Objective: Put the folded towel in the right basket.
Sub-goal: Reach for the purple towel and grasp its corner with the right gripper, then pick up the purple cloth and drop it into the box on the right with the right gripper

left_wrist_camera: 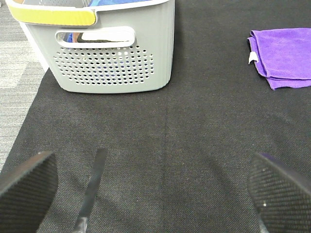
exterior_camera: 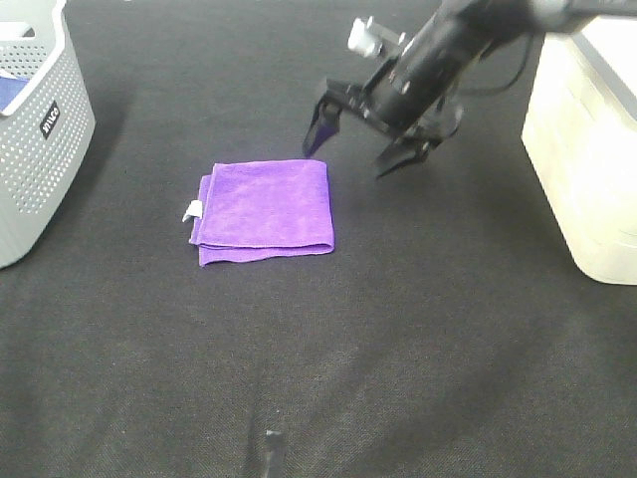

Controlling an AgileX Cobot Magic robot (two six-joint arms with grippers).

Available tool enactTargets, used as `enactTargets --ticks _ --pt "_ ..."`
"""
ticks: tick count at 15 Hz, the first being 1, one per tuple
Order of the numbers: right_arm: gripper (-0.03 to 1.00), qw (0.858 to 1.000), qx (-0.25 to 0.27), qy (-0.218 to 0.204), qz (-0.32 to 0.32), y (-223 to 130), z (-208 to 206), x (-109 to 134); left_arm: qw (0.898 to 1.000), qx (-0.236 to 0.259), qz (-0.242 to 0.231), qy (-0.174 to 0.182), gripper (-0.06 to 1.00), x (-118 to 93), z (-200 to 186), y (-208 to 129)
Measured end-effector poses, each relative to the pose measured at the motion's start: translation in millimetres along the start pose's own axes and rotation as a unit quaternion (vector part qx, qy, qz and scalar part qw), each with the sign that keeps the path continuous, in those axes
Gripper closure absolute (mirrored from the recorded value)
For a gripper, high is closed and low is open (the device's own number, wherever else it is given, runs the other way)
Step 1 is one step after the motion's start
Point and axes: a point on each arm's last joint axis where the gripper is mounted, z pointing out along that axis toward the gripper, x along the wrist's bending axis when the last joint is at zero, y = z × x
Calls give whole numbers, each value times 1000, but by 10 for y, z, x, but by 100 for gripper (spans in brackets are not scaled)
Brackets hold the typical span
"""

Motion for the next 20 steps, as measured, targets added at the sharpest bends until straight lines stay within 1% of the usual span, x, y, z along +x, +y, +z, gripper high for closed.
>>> enactTargets --ticks 2,3,5,7,9,10,11,12,13,14,15,16,18,19,20 --pt "-1 1000 17 4 13 -7 352 -136 1000 0 0 0 -4 0 0 0" --pt "0 1000 21 10 17 0 448 -168 1000 0 0 0 -4 0 0 0" --pt "0 1000 16 14 16 37 493 -174 1000 0 0 0 -4 0 0 0" --pt "0 999 13 27 26 59 549 -177 1000 0 0 0 -4 0 0 0" --pt "3 998 12 44 43 55 613 -165 1000 0 0 0 -4 0 0 0" --pt "6 998 10 49 42 43 665 -117 1000 0 0 0 -4 0 0 0" --pt "10 998 12 50 34 8 742 -31 1000 0 0 0 -4 0 0 0" --pt "19 998 11 54 25 -33 828 90 1000 0 0 0 -4 0 0 0" --pt "31 998 14 57 13 -91 918 228 1000 0 0 0 -4 0 0 0" --pt "47 998 19 58 5 -145 995 309 1000 0 0 0 -4 0 0 0" --pt "74 998 22 56 0 -177 1041 340 1000 0 0 0 -4 0 0 0" --pt "88 998 23 55 0 -170 1031 324 1000 0 0 0 -4 0 0 0" --pt "88 998 36 50 -22 -90 864 315 1000 0 0 0 -4 0 0 0" --pt "88 997 43 49 -38 14 621 319 1000 0 0 0 -4 0 0 0" --pt "88 997 25 53 -52 191 258 338 1000 0 0 0 -4 0 0 0"
